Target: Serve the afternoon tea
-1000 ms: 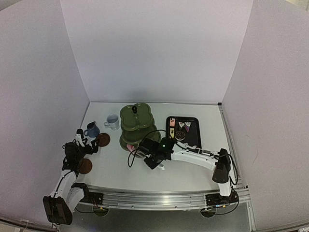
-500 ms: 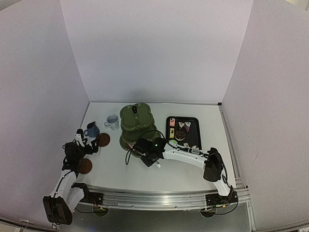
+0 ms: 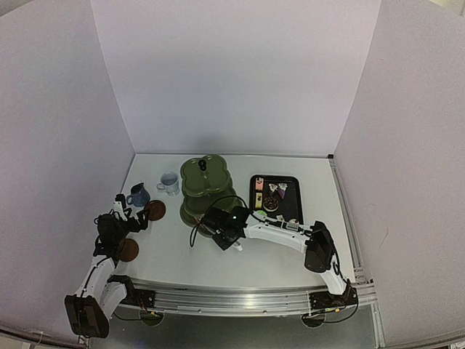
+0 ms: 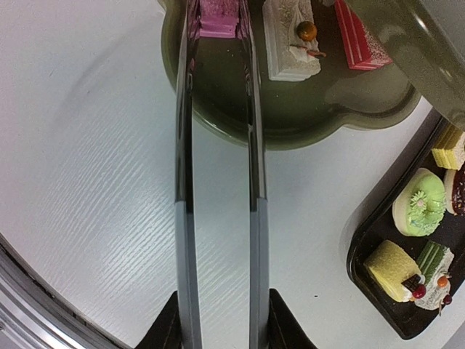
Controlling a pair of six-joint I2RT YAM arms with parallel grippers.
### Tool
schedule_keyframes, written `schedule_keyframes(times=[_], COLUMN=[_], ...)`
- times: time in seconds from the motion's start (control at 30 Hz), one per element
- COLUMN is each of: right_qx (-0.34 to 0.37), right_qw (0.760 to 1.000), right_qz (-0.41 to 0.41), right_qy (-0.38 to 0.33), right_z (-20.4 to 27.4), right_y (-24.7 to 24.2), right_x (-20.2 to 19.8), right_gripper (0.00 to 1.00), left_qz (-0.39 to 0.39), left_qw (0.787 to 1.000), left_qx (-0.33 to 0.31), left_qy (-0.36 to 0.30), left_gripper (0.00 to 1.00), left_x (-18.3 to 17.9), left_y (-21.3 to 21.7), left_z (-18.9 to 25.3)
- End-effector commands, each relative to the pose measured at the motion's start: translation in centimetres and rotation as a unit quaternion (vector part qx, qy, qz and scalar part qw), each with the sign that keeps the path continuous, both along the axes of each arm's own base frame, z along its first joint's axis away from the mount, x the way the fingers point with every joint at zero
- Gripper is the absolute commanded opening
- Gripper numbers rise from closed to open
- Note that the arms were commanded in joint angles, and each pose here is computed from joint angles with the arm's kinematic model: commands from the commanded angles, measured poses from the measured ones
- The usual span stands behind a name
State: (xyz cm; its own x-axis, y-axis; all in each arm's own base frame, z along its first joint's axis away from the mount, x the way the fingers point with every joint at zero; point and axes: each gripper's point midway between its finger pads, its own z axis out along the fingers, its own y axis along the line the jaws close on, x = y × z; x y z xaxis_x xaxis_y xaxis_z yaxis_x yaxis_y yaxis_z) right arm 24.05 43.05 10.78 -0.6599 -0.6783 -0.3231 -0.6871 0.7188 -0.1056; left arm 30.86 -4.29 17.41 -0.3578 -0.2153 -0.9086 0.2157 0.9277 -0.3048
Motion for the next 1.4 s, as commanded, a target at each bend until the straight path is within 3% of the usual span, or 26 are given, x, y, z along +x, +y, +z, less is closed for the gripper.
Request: schedule_keyframes(times=[0.0,0.4,1.0,1.37], right_qx=[0.019,0.033,0.056,0.069], right_qw=[1.000,0.999,0.998,0.993], right_qz=[-0.002,-0.014,-0.011,-0.094], right_qy=[-0.012,-0.016,0.035,0.013], right_z=[1.1,3.3,6.9,9.6], right_y=[0.7,-0.8,-5.4,-11.6], right_x=[0.4,-0.2,-4.4,-3.2], right_gripper=[0.32,0.34,0.33,0.32], left_qz=[0.003,0.001,0.001,0.000], left_qw=[1.000,1.000,1.000,1.000], left_qx=[0.006,0.006,0.006,0.006], left_qy=[-0.023,-0.024,-0.024,-0.024], left_gripper=[1.00,1.00,1.00,1.00], left_x=[0.2,0.2,0.2,0.2], left_y=[0.2,0.2,0.2,0.1], left_z=[1.0,1.1,1.0,1.0])
